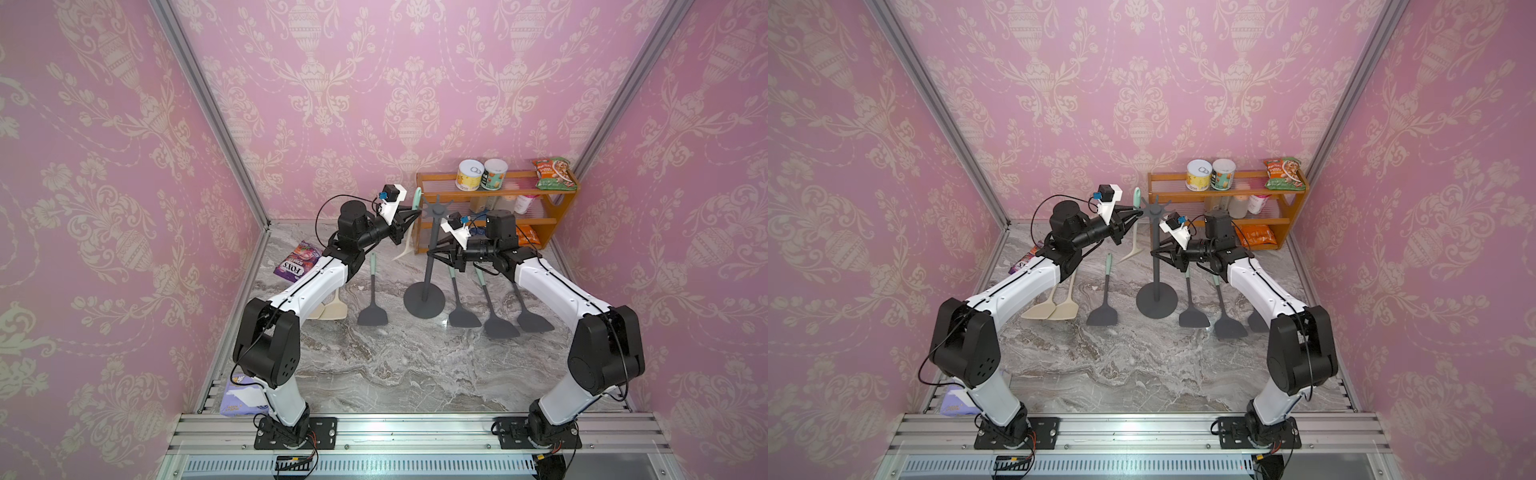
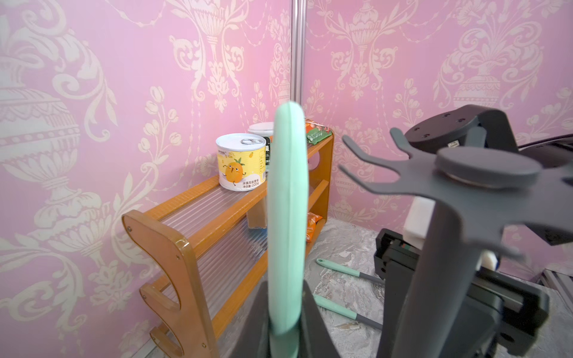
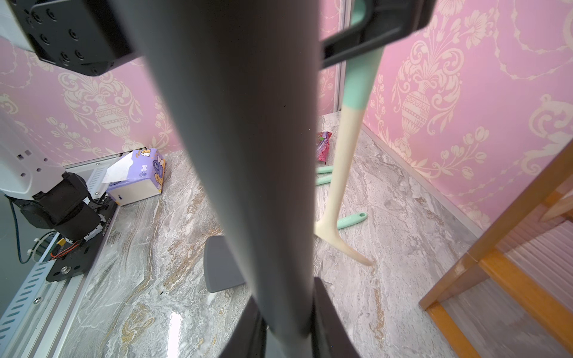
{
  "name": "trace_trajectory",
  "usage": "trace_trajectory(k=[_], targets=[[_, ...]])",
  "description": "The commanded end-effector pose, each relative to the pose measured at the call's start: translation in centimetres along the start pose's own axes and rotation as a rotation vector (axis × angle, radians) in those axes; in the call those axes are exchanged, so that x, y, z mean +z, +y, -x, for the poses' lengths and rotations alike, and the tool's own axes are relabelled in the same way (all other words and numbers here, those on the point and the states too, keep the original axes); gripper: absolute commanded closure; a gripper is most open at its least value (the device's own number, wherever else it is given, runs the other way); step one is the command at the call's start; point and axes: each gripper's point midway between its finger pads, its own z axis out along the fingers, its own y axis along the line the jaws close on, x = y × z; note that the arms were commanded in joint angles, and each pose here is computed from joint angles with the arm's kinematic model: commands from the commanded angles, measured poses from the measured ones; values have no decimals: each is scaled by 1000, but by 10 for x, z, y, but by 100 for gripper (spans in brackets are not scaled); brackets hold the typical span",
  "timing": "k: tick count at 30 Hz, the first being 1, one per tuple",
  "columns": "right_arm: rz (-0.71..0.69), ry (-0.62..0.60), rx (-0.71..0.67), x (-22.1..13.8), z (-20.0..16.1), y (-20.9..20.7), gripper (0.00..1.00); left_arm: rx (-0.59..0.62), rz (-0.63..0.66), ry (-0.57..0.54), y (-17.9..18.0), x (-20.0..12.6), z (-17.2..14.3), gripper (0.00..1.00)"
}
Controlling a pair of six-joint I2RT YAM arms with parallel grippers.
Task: Take the spatula off the kitchen utensil rack
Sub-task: Take off the spatula from the rack.
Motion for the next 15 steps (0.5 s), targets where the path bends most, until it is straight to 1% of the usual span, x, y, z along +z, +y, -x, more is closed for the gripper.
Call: trace_trajectory(k=[1,5,8,11,13,14,15], targets=[[47,142,276,0,-54,14,100,54,118,-36,21,-2,15,90],[36,149,272,-1,-53,13,100,77,243,91,38,-13,-3,94],[31,146,273,-1,-52,12,100,70,342,170,48,-28,-10,100],[27,148,277,-1,-54,10,100,28,469,259,58,-52,-9,100],[26,150,279,-1,-55,11,100,-6,573,326,63,-74,-4,100],[24,149,279,-1,-56,11,100,-16,604,347,62,-82,-1,100],[22,149,279,-1,-56,11,100,-26,662,363,63,-94,1,100]])
